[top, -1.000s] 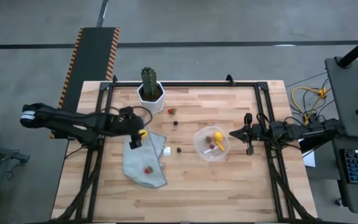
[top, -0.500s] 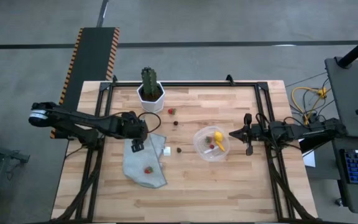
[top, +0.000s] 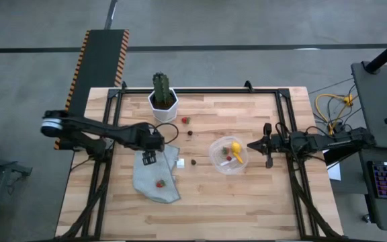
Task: Pick and placing Produce into tupperware
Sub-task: Put the yellow lemon into the transparent container
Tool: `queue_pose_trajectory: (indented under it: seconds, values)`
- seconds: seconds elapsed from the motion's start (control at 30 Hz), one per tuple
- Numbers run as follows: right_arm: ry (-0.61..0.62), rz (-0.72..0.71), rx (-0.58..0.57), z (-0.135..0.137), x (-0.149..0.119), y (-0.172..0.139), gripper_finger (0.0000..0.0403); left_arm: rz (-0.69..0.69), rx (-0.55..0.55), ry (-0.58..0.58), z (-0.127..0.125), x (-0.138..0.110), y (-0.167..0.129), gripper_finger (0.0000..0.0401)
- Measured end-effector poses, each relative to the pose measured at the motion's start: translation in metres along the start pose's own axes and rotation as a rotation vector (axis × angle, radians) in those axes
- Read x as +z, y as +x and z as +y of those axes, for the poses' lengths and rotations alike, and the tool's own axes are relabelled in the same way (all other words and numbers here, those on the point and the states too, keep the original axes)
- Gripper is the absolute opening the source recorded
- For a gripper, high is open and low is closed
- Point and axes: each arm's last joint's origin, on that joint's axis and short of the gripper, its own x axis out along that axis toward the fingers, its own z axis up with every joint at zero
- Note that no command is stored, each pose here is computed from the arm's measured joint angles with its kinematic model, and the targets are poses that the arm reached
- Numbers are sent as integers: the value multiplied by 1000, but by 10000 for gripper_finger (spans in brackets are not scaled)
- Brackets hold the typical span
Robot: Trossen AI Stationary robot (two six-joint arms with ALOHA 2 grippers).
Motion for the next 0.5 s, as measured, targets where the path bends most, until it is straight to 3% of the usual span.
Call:
queue_pose_trajectory:
  seconds: [0.5]
  values:
    - [-2, 10, 0, 0, -1, 1, 9, 31, -14, 78, -4, 8, 17, 251]
